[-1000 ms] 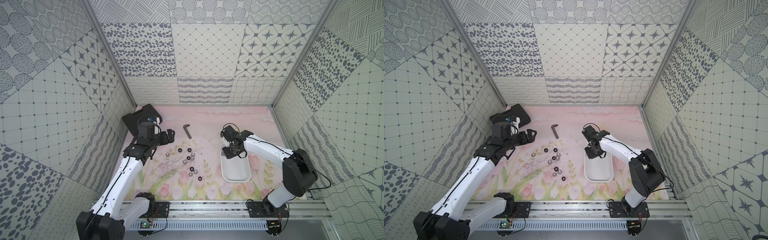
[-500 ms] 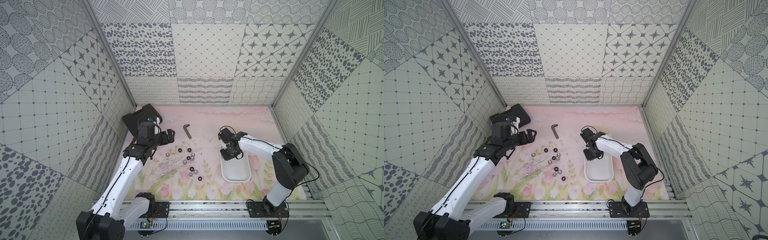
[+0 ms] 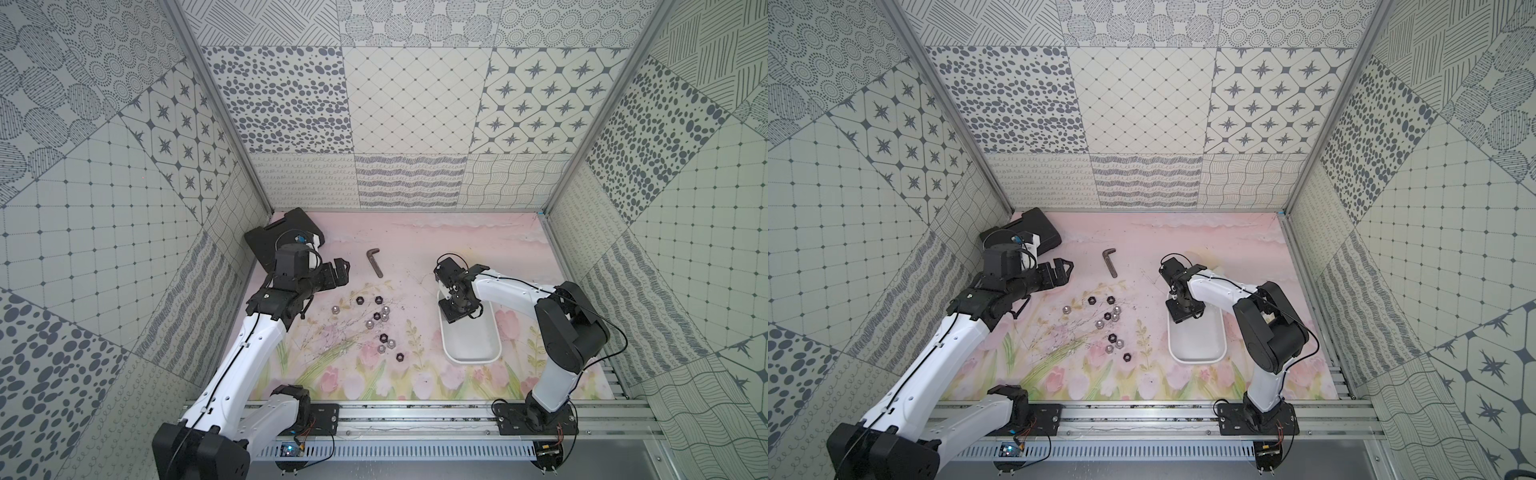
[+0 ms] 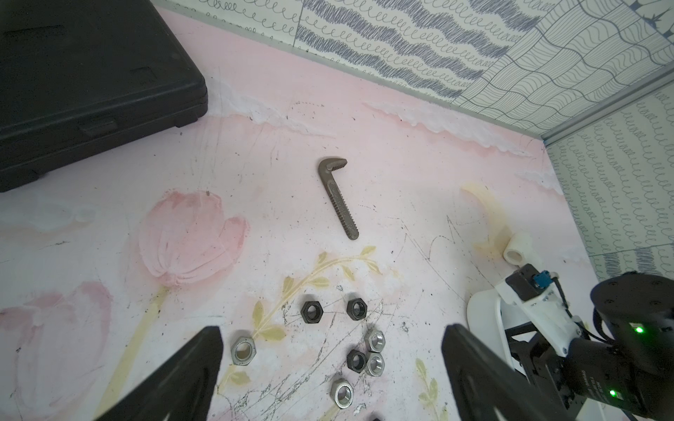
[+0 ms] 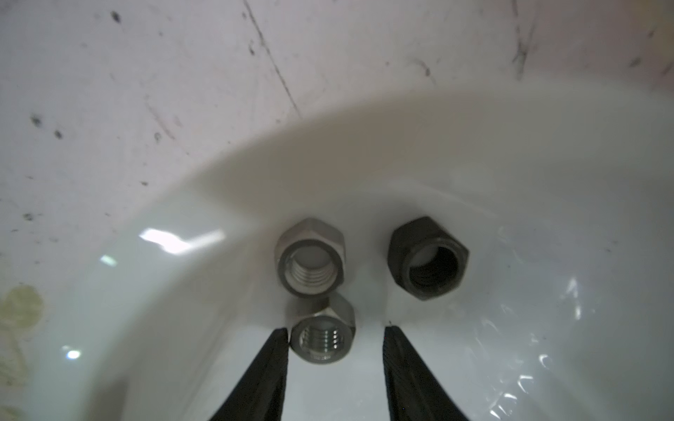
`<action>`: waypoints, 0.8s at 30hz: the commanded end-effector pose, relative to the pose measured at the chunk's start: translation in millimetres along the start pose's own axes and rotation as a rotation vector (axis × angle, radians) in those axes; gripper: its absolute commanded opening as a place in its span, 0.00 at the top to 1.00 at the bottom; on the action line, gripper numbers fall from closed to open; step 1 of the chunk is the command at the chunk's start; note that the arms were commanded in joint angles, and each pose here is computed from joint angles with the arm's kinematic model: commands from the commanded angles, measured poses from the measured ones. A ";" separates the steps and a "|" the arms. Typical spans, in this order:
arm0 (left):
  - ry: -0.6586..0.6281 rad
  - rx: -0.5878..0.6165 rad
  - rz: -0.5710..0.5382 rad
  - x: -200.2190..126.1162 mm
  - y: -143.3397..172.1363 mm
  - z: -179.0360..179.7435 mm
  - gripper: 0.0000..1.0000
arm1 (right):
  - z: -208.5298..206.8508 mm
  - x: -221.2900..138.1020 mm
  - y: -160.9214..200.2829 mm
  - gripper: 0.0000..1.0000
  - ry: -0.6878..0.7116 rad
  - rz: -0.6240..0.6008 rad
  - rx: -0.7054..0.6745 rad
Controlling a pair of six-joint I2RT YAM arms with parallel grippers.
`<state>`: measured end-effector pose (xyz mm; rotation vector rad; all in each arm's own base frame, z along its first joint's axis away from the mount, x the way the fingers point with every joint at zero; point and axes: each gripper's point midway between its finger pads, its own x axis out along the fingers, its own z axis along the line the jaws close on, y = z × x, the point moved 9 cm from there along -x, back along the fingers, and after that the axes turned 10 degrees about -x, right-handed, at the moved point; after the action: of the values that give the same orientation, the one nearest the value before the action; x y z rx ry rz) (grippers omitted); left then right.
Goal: Put the nuts on the desktop into the storage box
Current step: Place the nut in the storage box.
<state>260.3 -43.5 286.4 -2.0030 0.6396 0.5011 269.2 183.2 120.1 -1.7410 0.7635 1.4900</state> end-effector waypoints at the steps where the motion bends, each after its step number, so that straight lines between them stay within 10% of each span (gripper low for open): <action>1: 0.002 0.005 0.002 -0.8 -0.7 -1.4 0.01 | -2.7 -31.6 -11.1 0.53 0.022 -0.122 0.015; 12: 0.004 -0.001 0.004 -0.4 -0.5 -1.2 0.01 | 28.8 -114.4 -24.3 0.49 0.005 -0.300 -0.111; 24: -0.005 0.001 -0.001 -2.3 0.5 0.0 0.01 | 149.8 -71.5 -33.8 0.44 -0.125 -0.182 -0.415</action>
<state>260.2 -43.4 286.4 -2.0028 0.6394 0.5017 207.7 312.5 189.4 -1.9252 0.2586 1.6366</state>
